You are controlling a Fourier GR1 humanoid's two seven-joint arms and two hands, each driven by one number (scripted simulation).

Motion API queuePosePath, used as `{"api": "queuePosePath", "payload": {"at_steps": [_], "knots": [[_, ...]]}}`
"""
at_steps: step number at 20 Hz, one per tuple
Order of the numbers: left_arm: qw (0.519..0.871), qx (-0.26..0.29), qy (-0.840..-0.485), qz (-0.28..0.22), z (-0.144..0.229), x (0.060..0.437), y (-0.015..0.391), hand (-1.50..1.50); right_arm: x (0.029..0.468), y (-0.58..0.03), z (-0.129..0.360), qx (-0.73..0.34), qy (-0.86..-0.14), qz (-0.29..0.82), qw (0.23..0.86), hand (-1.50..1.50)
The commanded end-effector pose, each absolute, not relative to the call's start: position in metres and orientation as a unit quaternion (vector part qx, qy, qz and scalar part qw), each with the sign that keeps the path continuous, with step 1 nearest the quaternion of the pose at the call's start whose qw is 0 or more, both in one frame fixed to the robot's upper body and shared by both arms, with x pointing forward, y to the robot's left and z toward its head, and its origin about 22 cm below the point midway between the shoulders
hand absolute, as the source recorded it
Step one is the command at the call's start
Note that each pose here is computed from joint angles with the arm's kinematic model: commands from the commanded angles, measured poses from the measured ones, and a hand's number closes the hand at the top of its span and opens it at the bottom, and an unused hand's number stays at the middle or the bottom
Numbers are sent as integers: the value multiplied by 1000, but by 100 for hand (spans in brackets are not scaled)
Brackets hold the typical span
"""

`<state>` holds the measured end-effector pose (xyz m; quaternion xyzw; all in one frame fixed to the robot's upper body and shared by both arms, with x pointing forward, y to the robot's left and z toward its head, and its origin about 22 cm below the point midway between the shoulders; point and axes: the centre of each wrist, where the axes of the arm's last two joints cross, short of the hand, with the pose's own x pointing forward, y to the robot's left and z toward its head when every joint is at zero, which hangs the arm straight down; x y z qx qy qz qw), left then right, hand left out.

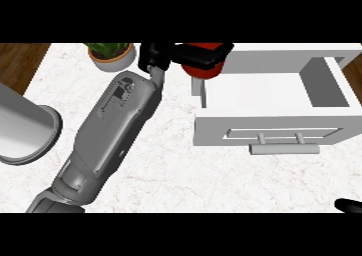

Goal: Pick up the can, place it into the drawer and close the drawer

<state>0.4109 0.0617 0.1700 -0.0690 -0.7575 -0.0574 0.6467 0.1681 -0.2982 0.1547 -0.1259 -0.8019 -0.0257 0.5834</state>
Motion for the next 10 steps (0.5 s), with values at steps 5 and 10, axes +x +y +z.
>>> {"api": "queuePosePath", "payload": {"at_steps": [5, 10], "knots": [[654, -54, -751, -77, 221, 423, 29, 150, 175, -309, 164, -131, -806, -26, 577, -150], [650, -37, -754, -84, 231, 428, 9, 150, 167, -304, 151, -109, -812, -23, 573, -150]]}}
